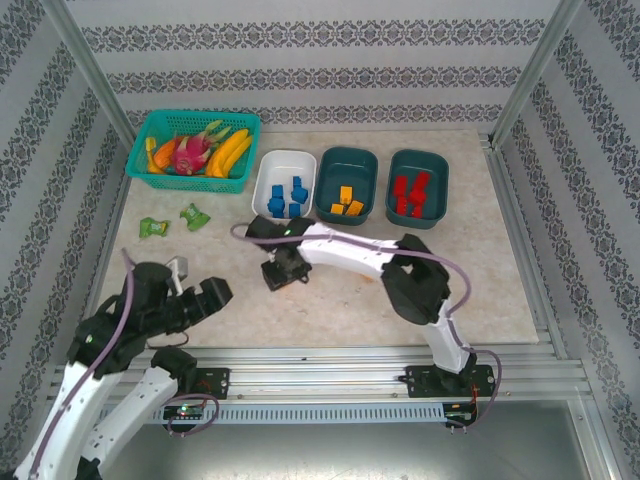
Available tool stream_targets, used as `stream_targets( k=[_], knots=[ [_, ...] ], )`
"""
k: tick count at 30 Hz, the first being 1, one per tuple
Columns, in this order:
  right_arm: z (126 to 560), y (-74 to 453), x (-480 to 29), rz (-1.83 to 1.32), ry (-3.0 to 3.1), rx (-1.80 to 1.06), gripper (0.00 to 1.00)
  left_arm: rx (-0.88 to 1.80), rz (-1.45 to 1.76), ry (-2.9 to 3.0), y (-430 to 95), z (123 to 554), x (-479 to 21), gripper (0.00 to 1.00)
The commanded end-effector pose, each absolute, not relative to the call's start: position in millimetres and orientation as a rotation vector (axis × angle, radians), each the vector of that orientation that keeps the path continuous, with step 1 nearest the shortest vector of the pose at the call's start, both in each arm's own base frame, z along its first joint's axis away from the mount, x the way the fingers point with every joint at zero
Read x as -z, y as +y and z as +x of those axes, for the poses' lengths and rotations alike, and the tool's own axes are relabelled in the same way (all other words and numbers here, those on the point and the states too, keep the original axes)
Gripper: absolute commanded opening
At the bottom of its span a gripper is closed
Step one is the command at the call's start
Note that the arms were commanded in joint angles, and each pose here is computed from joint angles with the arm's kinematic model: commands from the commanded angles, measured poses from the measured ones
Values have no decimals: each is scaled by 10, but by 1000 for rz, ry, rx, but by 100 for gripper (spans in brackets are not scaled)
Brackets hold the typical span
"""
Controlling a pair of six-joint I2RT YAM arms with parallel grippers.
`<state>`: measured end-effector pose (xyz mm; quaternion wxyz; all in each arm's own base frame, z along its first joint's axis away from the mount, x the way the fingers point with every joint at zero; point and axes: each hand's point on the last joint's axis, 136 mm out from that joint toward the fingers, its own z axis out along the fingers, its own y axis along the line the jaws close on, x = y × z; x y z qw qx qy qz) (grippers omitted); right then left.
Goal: Sort the legos into containers by color
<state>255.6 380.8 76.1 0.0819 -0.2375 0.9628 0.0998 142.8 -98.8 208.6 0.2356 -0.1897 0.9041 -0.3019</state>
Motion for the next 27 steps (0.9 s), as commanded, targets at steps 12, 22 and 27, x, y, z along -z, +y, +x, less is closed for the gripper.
stream_targets(
  k=[12,22,27],
  knots=[
    [4690,2383,-1479,30,2715,-421,31,1011,-263,2300,-1874,3036,-2712,89],
    [5530,2271,-1108,41,2695,-426,33,987,-242,2328,-2134,3672,-2556,89],
    [5715,2240,-837,15,2691,-459,39,990,-231,2342,-2210,3810,-2516,89]
  ],
)
